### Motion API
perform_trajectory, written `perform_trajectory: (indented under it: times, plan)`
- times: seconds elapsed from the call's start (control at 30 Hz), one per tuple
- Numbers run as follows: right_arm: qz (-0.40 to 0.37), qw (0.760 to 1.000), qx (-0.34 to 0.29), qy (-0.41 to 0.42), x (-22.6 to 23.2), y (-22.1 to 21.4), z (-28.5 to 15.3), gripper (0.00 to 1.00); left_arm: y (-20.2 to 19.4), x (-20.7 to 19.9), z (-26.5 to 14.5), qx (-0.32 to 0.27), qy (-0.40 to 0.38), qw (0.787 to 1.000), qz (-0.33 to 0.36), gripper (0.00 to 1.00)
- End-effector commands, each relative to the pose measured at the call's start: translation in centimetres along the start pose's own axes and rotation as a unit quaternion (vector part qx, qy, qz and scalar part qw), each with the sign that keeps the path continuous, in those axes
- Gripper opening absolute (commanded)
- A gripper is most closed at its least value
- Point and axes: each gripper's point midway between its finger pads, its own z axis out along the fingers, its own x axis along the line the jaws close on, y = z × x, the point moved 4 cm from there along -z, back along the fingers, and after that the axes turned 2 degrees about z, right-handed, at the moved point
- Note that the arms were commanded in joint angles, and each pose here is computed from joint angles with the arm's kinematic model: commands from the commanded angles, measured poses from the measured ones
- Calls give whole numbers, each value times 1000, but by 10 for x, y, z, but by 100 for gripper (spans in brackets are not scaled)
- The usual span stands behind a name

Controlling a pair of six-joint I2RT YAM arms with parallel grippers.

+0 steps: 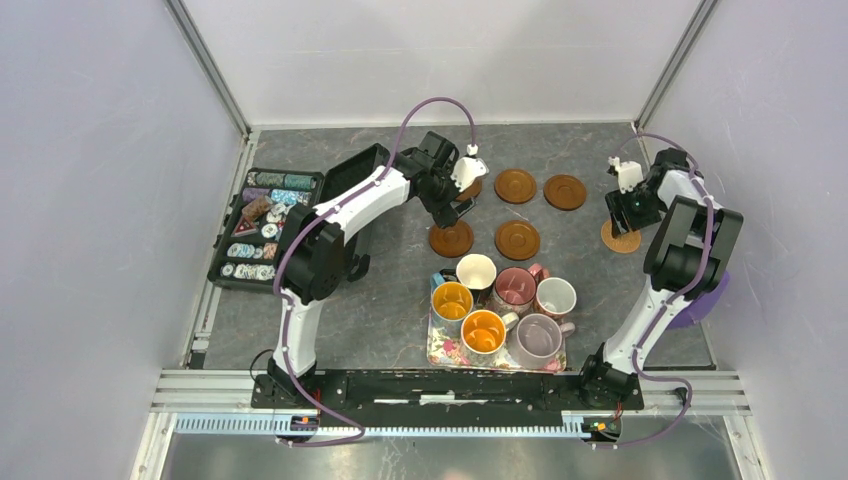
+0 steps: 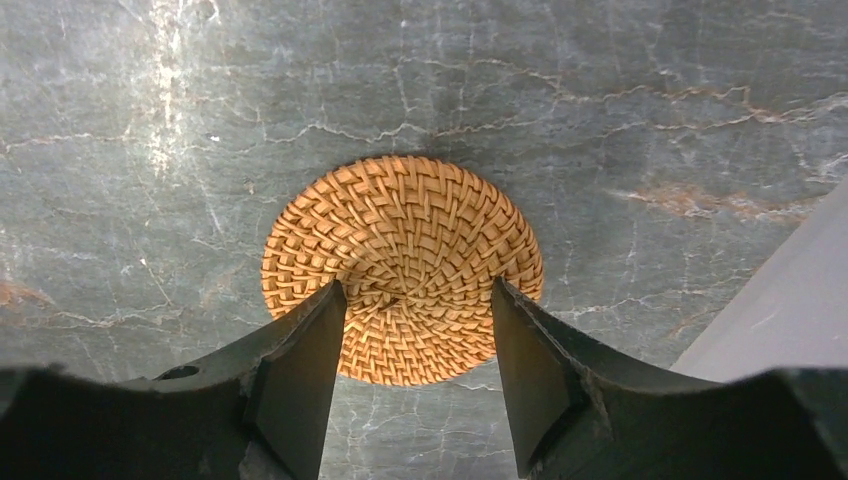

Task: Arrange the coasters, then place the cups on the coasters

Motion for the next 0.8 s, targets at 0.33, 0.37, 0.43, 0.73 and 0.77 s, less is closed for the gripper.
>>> perform_trajectory:
  times: [0.33, 0.37, 0.43, 0.73, 0.77]
  plan:
    - [1, 996, 12, 85, 69, -56, -1, 59, 14, -4, -30, -35, 2, 999, -12, 99]
    - [0, 996, 8, 87, 72, -55, 0, 59, 12, -5, -29, -33, 1, 999, -12, 98]
    - [-4, 996, 2, 89, 80, -54, 1, 59, 11, -6, -29, -32, 0, 999, -13, 98]
    - [-26, 994, -21, 107, 111, -30, 14, 59, 9, -6, -31, -30, 3, 999, -12, 99]
    - [-28, 993, -22, 109, 114, -27, 16, 59, 9, -6, -31, -30, 4, 999, -11, 99]
